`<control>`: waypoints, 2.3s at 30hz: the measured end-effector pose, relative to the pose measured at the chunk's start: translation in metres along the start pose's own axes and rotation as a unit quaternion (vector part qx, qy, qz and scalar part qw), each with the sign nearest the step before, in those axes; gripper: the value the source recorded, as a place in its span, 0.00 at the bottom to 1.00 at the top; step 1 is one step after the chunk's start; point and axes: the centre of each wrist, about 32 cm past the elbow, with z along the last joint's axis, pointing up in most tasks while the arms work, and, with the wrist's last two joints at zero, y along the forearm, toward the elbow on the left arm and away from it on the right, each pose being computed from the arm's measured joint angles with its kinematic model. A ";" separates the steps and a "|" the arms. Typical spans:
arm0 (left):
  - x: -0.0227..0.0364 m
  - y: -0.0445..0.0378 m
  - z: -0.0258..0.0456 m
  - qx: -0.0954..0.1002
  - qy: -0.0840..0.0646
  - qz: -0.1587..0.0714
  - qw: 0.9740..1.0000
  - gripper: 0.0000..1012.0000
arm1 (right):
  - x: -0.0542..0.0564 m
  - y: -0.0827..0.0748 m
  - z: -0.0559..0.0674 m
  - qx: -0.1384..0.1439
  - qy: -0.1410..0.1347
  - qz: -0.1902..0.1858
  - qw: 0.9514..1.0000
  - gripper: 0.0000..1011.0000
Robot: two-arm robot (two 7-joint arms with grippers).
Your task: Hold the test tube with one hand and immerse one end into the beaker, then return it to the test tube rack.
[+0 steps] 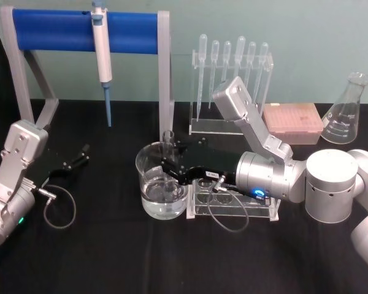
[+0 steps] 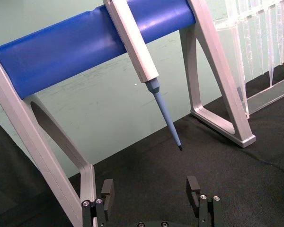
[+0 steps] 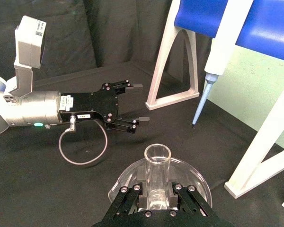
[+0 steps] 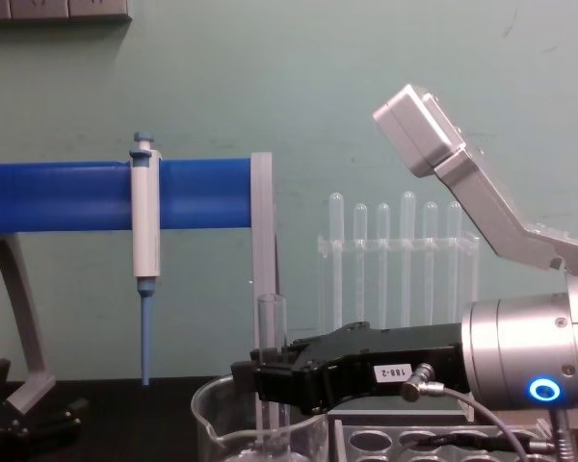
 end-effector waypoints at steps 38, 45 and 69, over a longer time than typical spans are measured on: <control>0.0000 0.0000 0.0000 0.000 0.000 0.000 1.000 0.99 | 0.000 0.000 0.000 0.000 0.000 0.000 1.000 0.22; 0.0000 0.0000 0.0000 0.000 0.000 0.000 1.000 0.99 | 0.000 0.000 0.000 0.000 0.000 0.000 1.000 0.22; 0.0000 0.0000 0.0000 0.000 0.000 0.000 1.000 0.99 | 0.000 0.000 0.000 0.000 0.000 0.000 1.000 0.22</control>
